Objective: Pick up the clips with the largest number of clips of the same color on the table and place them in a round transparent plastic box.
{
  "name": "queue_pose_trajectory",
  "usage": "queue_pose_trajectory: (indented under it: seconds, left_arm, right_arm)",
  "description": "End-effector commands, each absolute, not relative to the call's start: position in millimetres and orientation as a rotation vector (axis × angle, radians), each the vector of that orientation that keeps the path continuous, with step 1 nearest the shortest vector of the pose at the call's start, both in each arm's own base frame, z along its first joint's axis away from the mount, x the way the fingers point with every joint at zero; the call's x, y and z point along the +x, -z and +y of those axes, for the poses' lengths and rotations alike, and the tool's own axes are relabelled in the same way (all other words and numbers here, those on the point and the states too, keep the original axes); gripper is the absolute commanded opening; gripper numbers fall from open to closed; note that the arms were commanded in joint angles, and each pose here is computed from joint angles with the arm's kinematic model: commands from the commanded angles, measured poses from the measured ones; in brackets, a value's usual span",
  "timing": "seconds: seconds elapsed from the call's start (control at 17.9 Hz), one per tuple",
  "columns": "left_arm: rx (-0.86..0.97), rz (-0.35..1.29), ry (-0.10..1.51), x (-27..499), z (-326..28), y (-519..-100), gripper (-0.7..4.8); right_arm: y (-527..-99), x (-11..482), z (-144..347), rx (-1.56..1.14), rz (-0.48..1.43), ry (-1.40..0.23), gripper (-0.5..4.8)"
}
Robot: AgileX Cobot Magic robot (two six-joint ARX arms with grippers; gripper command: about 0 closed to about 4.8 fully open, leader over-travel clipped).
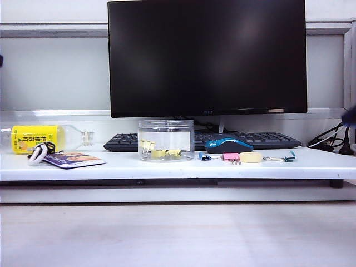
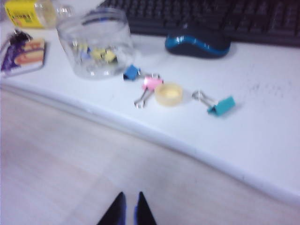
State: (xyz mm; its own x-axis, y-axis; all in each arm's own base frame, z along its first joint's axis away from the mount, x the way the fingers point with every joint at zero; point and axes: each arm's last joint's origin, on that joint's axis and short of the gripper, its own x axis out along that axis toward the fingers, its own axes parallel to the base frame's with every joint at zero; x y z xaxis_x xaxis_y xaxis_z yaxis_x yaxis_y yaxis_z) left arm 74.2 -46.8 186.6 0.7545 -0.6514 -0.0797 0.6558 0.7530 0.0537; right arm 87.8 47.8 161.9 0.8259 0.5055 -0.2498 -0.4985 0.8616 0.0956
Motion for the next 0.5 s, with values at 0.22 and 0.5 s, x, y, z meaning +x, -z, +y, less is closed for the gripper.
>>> queue_pose_trajectory:
  seconds: [0.22, 0.5]
  left_arm:
    - [0.089, 0.071, 0.706, 76, -48, -178, 0.46]
    - [0.096, 0.099, 0.670, 79, -48, -169, 0.46]
  right_arm:
    - [-151, 89, 48, 0.018, 0.293, -0.527, 0.39]
    - [-149, 89, 48, 0.011, 0.304, -0.526, 0.38]
